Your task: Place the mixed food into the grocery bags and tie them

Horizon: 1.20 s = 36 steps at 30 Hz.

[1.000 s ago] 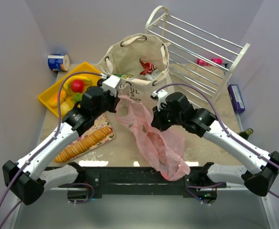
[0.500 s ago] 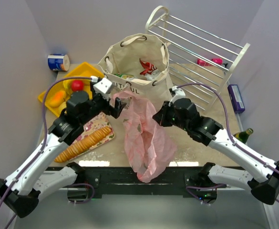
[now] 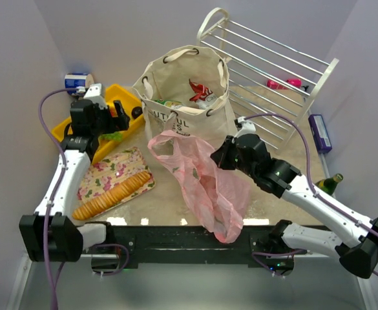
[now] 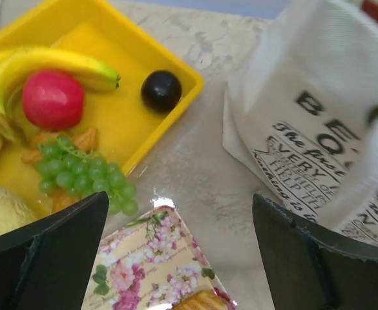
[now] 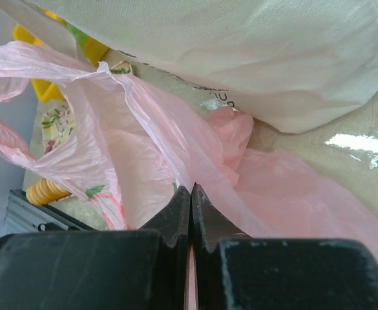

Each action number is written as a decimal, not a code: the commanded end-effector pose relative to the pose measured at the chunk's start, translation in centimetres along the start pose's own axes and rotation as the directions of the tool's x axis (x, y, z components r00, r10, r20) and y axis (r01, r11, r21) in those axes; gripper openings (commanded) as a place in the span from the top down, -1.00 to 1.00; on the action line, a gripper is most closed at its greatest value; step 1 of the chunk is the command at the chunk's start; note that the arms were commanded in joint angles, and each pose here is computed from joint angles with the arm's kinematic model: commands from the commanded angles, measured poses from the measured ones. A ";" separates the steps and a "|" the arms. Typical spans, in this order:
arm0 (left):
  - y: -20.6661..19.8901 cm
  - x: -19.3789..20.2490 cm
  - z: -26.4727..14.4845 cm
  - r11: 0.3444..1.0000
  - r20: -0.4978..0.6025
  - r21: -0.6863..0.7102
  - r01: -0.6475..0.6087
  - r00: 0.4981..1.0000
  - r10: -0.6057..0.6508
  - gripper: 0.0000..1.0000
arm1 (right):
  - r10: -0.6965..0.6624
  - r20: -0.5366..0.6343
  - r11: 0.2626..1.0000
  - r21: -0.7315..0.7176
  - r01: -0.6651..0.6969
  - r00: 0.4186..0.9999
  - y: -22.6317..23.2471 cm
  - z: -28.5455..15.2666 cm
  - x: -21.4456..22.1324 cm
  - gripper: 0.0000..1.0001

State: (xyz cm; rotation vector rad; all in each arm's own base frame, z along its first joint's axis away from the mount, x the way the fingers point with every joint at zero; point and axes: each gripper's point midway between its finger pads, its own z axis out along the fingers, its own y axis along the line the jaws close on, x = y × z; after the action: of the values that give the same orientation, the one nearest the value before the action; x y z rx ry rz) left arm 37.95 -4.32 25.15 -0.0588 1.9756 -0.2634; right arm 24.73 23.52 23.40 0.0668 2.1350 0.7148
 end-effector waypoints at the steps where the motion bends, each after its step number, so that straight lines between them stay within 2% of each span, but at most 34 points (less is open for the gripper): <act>1: 3.7 0.9 2.5 0.983 -0.031 -0.061 0.172 0.984 -0.174 -0.90 | 0.034 0.072 0.999 -0.036 -0.031 0.997 0.9 -0.7 -1.9 1.00; 6: 7.3 4.2 5.7 0.965 -0.112 -0.134 0.225 0.964 -0.241 -0.84 | 0.044 0.062 0.998 -0.057 -0.040 0.997 1.3 -0.8 -1.7 1.00; 12: 10.3 7.2 6.7 0.944 -0.172 -0.238 0.230 0.946 -0.274 -0.86 | 0.047 0.054 0.997 -0.067 -0.043 0.997 1.5 -0.7 -1.5 1.00; 17: 11.0 7.9 7.9 0.939 -0.193 -0.240 0.248 0.935 -0.296 -0.86 | 0.050 0.053 0.995 -0.090 -0.045 0.997 2.0 -0.6 -1.7 1.00; 22: 11.7 8.2 9.5 0.938 -0.223 -0.249 0.242 0.928 -0.299 -0.72 | 0.050 0.044 0.993 -0.106 -0.045 0.998 2.5 -0.3 -1.6 1.00; 28: 12.8 8.9 11.4 0.929 -0.235 -0.270 0.253 0.918 -0.319 -0.68 | 0.050 0.049 0.992 -0.115 -0.044 0.998 2.7 -0.3 -1.8 1.00; 31: 12.9 9.7 12.2 0.929 -0.260 -0.264 0.258 0.909 -0.326 -0.53 | 0.047 0.042 0.992 -0.116 -0.041 0.998 2.8 -0.1 -1.6 1.00; 32: 12.9 10.2 12.3 0.928 -0.269 -0.266 0.259 0.905 -0.330 -0.40 | 0.047 0.042 0.992 -0.116 -0.041 0.998 2.9 -0.1 -1.7 1.00; 36: 12.9 11.2 12.4 0.929 -0.285 -0.261 0.262 0.898 -0.334 -0.09 | 0.048 0.034 0.992 -0.119 -0.044 0.998 2.9 0.2 -1.5 1.00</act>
State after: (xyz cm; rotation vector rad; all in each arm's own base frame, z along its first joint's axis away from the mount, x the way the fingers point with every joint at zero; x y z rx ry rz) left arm 45.08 4.15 7.74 -0.5005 2.3290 -0.2583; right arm 24.62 25.02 24.68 0.0493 2.1008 0.8198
